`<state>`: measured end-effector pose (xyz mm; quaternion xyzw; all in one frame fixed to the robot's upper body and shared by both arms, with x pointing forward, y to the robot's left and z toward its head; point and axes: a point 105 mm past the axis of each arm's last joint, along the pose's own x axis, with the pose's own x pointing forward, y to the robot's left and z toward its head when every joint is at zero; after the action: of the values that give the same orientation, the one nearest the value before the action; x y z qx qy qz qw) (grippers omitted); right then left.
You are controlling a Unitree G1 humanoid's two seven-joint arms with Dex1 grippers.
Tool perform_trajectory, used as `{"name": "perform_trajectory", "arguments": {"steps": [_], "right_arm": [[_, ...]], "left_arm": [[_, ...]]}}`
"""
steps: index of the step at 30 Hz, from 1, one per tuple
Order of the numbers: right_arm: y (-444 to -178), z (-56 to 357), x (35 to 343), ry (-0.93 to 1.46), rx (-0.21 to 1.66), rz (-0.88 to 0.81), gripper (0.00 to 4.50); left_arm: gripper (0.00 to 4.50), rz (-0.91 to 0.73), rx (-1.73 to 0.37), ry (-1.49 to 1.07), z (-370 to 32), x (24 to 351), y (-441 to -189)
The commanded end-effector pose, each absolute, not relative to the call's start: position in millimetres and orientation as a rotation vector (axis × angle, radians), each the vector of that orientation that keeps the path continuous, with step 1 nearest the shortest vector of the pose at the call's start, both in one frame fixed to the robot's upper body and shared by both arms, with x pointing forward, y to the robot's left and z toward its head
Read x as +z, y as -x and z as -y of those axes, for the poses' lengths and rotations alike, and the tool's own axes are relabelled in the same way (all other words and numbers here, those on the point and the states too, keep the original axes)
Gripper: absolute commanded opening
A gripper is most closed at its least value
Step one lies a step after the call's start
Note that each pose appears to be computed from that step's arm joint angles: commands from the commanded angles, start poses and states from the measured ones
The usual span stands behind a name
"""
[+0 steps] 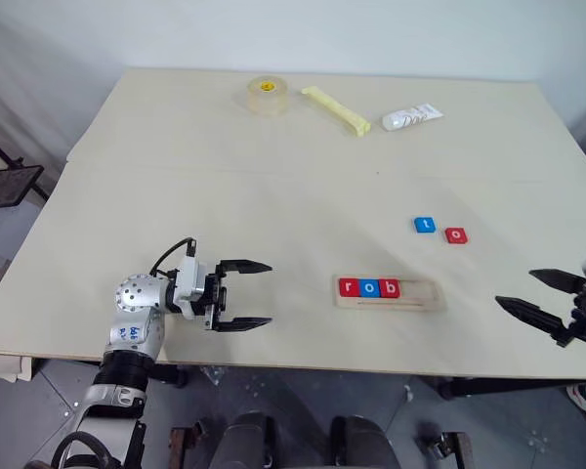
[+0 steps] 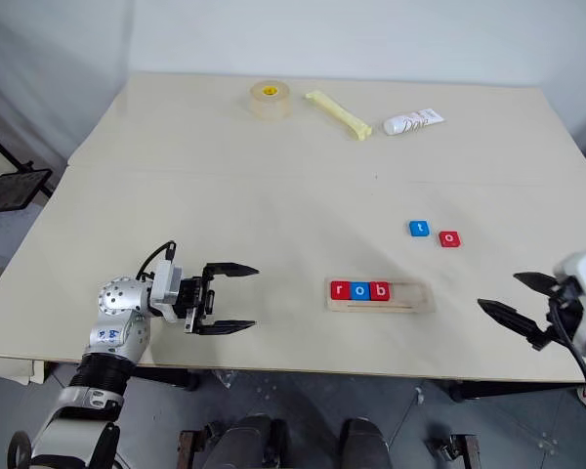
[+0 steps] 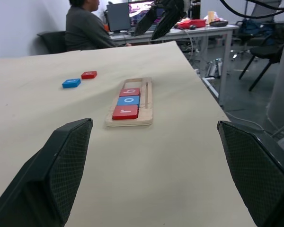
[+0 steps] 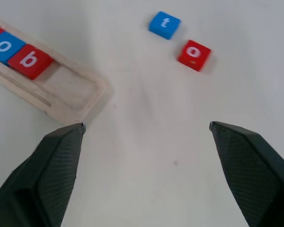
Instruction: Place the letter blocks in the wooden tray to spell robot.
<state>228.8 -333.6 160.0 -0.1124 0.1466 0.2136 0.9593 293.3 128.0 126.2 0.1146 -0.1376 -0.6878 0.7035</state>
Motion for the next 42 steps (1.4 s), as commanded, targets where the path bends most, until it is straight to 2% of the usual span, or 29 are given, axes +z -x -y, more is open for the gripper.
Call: {"name": "perform_trajectory", "arguments": {"steps": [1,11,23,35,38,42], "right_arm": [[-221,338,173,0.243,0.424,-0.182,4.45],[-217,339,170,0.229,0.407,-0.156,4.45],[-225,331,173,0.213,0.430,-0.143,4.45],[-298,310,172,0.136,0.388,-0.168,4.45],[-326,303,165,0.136,0.360,-0.174,4.45],[-348,298,160,0.121,0.335,-0.168,4.45]], "left_arm": [[4.50,0.324,-1.542,-0.264,-131,130,-295],[4.50,0.315,-1.569,-0.256,-133,130,-294],[4.50,0.324,-1.574,-0.259,-132,129,-290],[4.50,0.351,-1.570,-0.260,-125,132,-289],[4.50,0.362,-1.553,-0.259,-125,132,-286],[4.50,0.364,-1.533,-0.258,-127,130,-282]]}}
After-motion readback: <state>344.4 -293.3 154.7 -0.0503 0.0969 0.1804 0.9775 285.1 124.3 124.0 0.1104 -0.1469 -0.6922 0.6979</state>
